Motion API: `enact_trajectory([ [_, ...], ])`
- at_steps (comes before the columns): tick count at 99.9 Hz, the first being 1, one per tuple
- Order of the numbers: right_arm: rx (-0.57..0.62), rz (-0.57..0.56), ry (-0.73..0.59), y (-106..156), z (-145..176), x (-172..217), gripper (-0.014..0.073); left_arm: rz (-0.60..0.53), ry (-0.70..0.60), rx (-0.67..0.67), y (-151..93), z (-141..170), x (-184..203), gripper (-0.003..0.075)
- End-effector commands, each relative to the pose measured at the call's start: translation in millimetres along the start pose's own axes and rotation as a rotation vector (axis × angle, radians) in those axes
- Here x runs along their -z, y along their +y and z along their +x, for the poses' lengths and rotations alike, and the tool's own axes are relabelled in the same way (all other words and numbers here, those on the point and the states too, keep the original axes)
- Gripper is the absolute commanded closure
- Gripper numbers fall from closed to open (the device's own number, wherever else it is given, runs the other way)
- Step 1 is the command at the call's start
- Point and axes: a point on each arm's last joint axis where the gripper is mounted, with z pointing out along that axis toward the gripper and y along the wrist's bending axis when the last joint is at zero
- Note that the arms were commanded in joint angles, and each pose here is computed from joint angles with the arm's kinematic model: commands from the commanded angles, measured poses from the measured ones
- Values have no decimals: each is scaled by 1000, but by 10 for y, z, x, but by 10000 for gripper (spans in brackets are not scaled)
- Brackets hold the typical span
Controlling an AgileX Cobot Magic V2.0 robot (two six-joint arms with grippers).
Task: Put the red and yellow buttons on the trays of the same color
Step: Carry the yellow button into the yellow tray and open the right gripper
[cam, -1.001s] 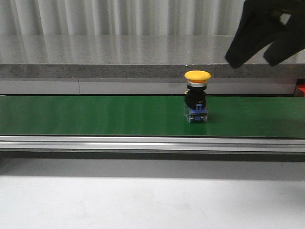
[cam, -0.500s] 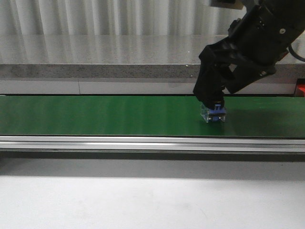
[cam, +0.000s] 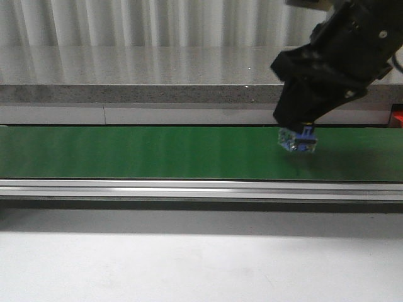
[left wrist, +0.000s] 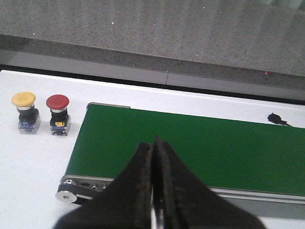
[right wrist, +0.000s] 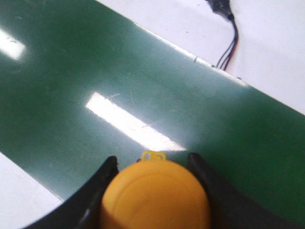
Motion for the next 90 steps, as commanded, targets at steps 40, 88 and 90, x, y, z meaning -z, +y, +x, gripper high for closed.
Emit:
enact_trajectory([
  [40,-513,386,-247,-776,670,1377,562,34,-93,0,-35,-137,30,741],
  [88,-886,777,-373,-1261,1580,1713,562,34,-93,0,-35,-137,30,741],
  [90,-889,780,-370,-1288,1588,1693,562,34,-93,0,-35,-137,30,741],
])
